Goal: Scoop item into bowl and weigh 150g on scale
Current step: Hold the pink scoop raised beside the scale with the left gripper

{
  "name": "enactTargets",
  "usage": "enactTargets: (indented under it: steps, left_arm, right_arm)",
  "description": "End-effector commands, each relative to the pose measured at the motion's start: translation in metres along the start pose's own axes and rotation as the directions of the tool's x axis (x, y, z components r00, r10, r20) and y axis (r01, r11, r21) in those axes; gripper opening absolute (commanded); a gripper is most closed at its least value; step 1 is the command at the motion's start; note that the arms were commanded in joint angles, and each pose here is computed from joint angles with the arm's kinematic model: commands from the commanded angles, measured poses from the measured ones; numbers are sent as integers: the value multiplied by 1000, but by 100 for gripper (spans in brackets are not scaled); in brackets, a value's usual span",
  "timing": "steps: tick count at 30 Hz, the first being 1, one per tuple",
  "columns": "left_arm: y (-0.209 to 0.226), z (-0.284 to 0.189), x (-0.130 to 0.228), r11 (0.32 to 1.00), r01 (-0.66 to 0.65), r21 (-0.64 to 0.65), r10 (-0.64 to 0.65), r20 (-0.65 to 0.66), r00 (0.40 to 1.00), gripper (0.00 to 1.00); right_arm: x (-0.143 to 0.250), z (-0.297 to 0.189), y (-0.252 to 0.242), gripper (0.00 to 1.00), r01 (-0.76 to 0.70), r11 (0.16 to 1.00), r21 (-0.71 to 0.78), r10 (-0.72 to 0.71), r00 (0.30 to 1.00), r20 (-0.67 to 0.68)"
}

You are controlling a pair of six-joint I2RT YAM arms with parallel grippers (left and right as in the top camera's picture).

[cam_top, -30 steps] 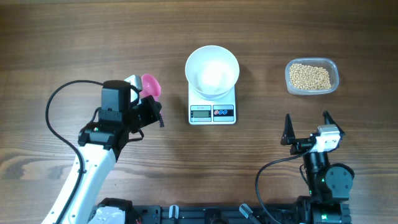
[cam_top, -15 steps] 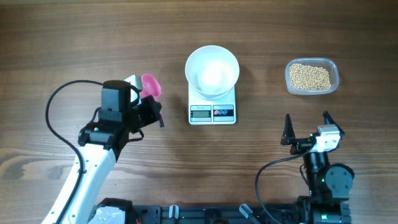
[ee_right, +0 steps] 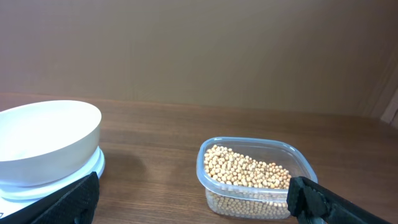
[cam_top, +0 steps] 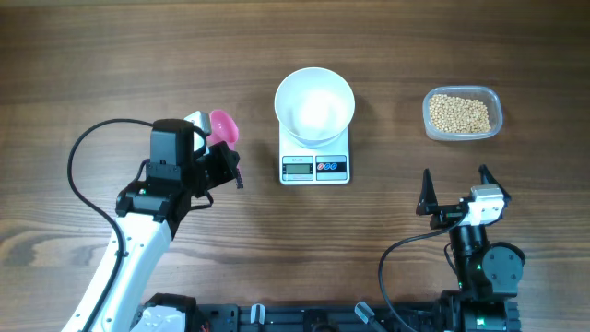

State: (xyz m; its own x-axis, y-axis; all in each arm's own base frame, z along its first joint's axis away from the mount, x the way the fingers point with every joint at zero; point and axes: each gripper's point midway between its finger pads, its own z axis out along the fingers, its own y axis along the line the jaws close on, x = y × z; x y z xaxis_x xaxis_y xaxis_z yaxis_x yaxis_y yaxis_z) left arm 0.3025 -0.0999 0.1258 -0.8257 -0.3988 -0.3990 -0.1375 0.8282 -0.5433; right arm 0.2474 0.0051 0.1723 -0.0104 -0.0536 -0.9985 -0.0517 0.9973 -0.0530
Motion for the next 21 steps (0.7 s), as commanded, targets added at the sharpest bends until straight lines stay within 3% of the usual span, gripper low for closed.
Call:
enactTargets:
  steps: [1,21]
  left_arm:
    - [2,-1,-1,1000,-8,-10,8,12,1000,4]
    - [2,-1,-1,1000,-8,-11,8,12,1000,4]
  right_arm:
    - [0,0,-1,100,-2,1000,9,2,1000,1]
    - [0,0,-1,100,-2,1000,9,2,1000,0]
